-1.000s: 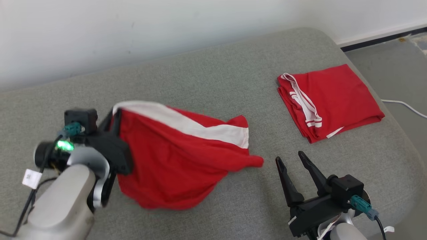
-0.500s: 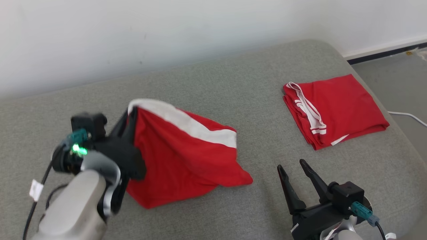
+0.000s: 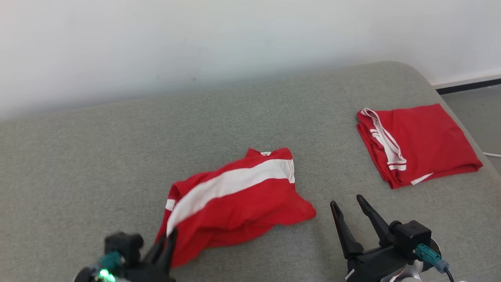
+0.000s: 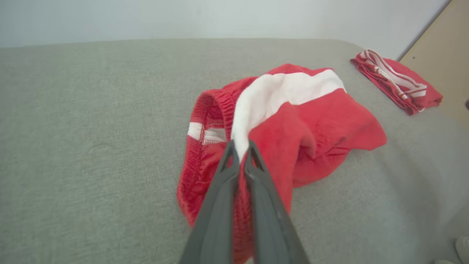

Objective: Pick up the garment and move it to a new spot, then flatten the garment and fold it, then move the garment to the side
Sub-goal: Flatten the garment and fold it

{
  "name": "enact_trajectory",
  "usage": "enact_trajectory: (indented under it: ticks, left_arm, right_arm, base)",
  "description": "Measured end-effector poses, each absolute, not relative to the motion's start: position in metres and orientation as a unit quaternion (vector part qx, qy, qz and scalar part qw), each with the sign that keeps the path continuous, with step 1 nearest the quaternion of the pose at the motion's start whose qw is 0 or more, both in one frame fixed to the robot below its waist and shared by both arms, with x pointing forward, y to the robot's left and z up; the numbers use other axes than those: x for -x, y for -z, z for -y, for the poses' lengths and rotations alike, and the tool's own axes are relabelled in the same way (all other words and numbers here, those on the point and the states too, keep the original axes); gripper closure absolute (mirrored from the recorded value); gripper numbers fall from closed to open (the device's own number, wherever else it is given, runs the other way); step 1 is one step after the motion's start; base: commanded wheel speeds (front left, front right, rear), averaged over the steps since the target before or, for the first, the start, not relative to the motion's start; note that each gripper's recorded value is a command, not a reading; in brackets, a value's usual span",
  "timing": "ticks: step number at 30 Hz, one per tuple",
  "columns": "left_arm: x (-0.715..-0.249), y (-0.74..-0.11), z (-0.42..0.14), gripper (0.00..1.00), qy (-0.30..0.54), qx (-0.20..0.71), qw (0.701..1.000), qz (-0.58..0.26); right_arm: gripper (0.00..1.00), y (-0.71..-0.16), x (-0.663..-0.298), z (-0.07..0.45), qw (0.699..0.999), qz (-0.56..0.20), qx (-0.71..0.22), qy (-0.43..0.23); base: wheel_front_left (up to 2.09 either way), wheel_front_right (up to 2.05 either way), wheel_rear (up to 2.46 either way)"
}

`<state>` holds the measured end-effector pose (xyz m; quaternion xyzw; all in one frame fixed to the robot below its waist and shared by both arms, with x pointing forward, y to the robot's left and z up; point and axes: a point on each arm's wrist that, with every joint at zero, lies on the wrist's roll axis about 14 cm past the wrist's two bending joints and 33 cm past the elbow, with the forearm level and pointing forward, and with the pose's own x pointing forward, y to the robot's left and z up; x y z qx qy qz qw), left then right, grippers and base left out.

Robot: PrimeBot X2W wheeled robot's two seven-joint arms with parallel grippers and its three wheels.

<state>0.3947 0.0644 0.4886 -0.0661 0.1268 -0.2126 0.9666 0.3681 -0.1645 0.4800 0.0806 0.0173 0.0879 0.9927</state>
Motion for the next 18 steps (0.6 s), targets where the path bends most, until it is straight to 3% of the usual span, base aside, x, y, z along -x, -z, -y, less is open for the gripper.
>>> enact_trajectory:
  ticks: [8,9,10,11,18]
  left_arm:
    - [-0.371,-0.443,-0.084,1.0,0.204,-0.009,0.96,-0.191]
    - [-0.369,-0.436,-0.087,0.95,0.202,-0.016,0.958,-0.204]
    - [-0.368,-0.433,-0.087,0.53,0.201,-0.017,0.957,-0.211]
    - [-0.368,-0.432,-0.085,0.0,0.2,-0.01,0.956,-0.213]
    - [-0.38,-0.447,-0.07,0.0,0.206,0.054,0.954,-0.209]
  right_arm:
    - [0.0,-0.48,-0.374,0.154,0.991,-0.02,-0.081,-0.103]
    - [0.0,-0.48,-0.375,0.154,0.991,-0.019,-0.081,-0.103]
    - [0.0,-0.48,-0.375,0.154,0.991,-0.019,-0.08,-0.104]
    - [0.0,-0.481,-0.375,0.154,0.991,-0.019,-0.08,-0.104]
    - [0.0,-0.48,-0.374,0.162,0.992,-0.019,-0.079,-0.093]
  base:
    - [0.0,0.0,0.0]
    - [0.0,0.0,0.0]
    - [0.0,0.0,0.0]
    - [0.0,0.0,0.0]
    - [0.0,0.0,0.0]
